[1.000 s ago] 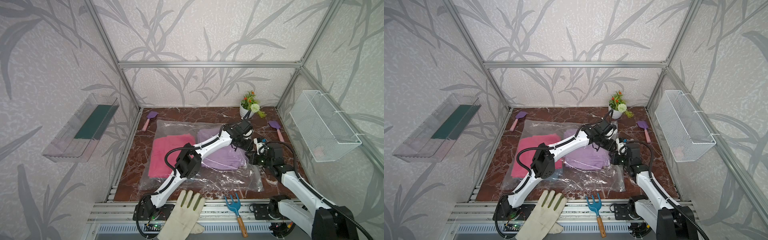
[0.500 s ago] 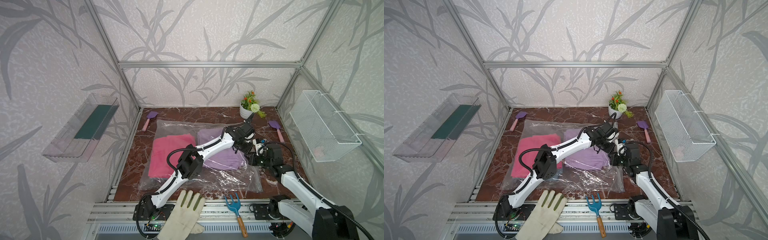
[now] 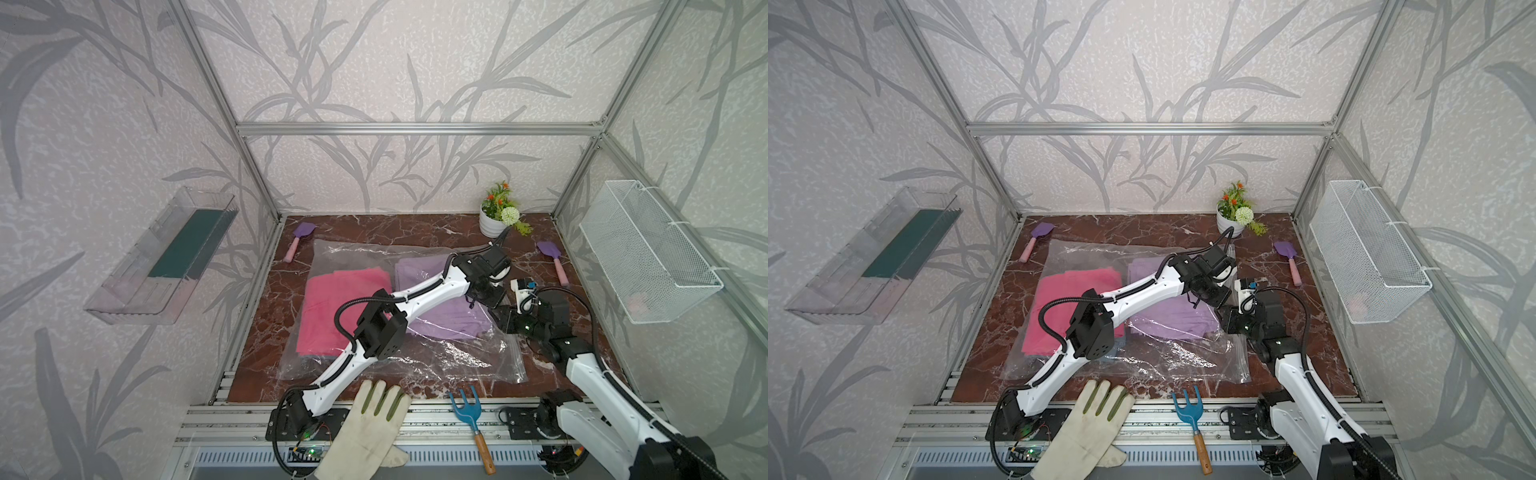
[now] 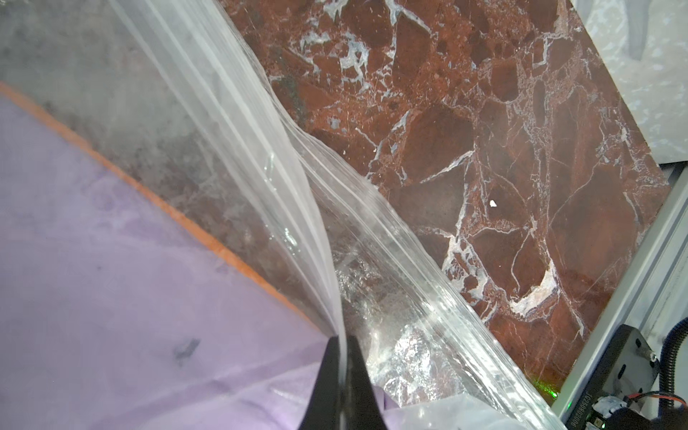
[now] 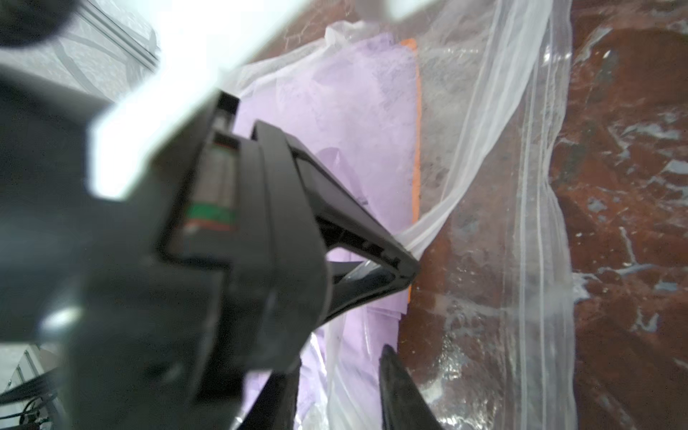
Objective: Take the trousers out of the vacuum bag
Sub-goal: Open the vacuum bag at the center of the board.
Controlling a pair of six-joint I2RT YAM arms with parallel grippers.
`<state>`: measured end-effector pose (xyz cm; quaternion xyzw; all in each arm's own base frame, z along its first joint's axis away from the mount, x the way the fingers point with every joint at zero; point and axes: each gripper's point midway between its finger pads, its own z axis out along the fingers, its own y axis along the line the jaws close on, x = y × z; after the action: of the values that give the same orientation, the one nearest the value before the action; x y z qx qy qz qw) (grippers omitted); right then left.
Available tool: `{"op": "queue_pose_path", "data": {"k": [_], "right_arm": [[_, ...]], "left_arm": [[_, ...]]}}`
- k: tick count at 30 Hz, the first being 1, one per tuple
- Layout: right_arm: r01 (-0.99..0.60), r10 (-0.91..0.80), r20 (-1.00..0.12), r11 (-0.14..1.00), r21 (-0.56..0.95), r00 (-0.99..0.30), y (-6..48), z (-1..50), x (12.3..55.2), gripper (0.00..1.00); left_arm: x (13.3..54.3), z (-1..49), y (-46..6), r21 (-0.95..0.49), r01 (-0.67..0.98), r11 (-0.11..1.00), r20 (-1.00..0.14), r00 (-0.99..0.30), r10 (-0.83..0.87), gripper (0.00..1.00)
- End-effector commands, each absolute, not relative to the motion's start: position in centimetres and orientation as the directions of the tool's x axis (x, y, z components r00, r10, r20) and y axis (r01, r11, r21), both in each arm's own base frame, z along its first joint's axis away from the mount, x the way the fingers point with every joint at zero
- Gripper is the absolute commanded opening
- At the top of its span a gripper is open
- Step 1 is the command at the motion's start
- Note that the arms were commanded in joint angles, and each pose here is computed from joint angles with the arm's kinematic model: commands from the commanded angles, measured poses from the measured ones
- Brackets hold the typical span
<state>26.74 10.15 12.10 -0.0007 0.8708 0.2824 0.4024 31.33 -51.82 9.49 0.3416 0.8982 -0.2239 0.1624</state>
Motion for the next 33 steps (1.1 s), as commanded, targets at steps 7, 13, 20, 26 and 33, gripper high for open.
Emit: {"op": "queue_pose_path", "data": {"k": [7, 13, 20, 26, 33], "right_arm": [[-0.016, 0.348, -0.741, 0.901, 0.434, -0.574, 5.3, 14.5, 24.1, 0.39], [0.087, 0.465, -0.629, 0.841, 0.534, -0.623, 4.6, 11.8, 24.2, 0.39], [0.054, 0.523, -0.573, 0.767, 0.640, -0.631, 5.2, 11.4, 26.3, 0.41], [-0.007, 0.521, -0.549, 0.721, 0.693, -0.654, 6.4, 11.5, 28.0, 0.49], [-0.047, 0.526, -0.513, 0.665, 0.745, -0.678, 7.4, 11.0, 29.8, 0.58]], "left_arm": [[31.3, 10.7, -51.7, -0.271, 0.677, 0.684, -0.458, -0.716, 0.527, 0.00], [31.6, 13.5, -52.1, -0.280, 0.688, 0.669, -0.502, -0.699, 0.509, 0.00], [31.4, 16.6, -51.7, -0.283, 0.696, 0.661, -0.538, -0.685, 0.491, 0.00], [30.7, 19.6, -51.6, -0.294, 0.710, 0.639, -0.576, -0.665, 0.474, 0.00], [28.9, 20.9, -51.6, -0.270, 0.748, 0.607, -0.591, -0.626, 0.509, 0.00]]}}
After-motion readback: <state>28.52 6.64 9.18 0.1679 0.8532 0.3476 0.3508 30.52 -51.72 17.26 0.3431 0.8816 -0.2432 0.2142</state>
